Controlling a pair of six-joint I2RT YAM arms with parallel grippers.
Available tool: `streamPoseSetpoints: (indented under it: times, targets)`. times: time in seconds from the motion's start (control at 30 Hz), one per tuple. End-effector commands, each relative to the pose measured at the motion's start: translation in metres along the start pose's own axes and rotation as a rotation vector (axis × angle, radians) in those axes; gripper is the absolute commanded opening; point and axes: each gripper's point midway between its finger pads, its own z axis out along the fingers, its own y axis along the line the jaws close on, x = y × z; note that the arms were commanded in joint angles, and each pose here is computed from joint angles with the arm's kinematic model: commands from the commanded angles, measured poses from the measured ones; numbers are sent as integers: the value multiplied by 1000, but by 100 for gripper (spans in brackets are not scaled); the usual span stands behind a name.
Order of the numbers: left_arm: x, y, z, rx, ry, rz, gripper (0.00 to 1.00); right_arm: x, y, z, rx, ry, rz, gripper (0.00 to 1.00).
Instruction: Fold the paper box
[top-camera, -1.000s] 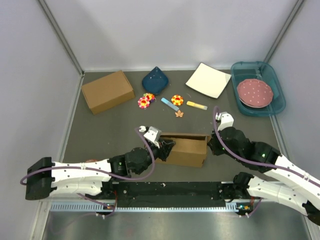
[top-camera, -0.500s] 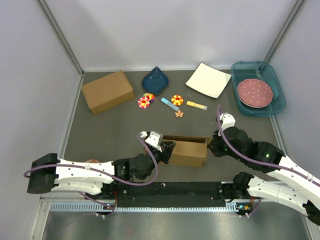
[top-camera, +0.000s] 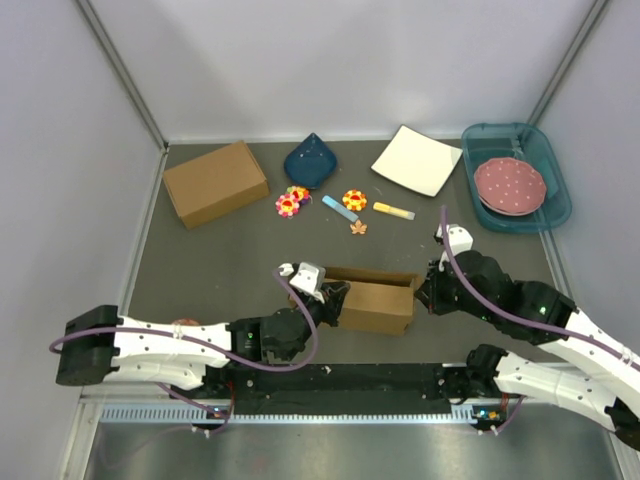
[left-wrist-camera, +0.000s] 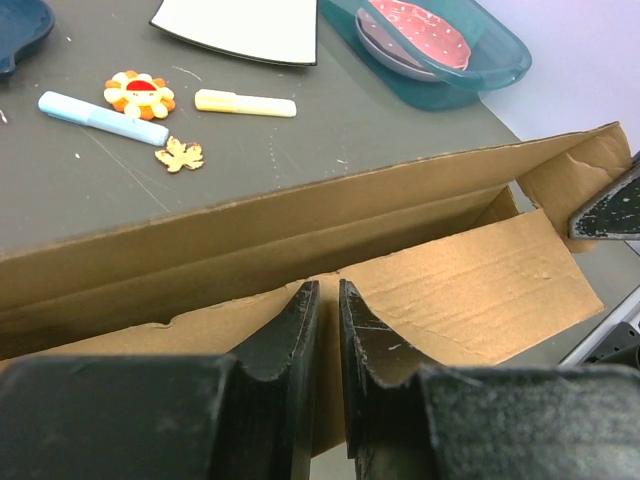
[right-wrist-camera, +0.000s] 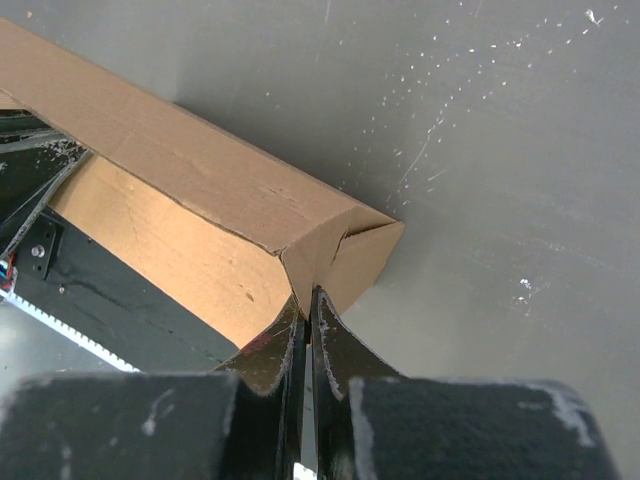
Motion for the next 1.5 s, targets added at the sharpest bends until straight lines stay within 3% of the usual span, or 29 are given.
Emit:
streamPoseSetpoints:
  times: [0.0, 0.43, 1.0, 1.47]
  targets:
    - [48, 25, -6, -64, 137, 122, 19, -30, 30, -18, -126, -84, 49, 0]
    - [49, 27, -4, -93, 152, 117, 18, -18, 28, -10, -118, -43, 53, 0]
    - [44, 20, -5, -71, 152, 98, 18, 29, 13, 20, -67, 80, 75, 0]
    - [51, 21, -4, -81, 172, 109, 17, 20, 26, 10, -131, 55, 100, 0]
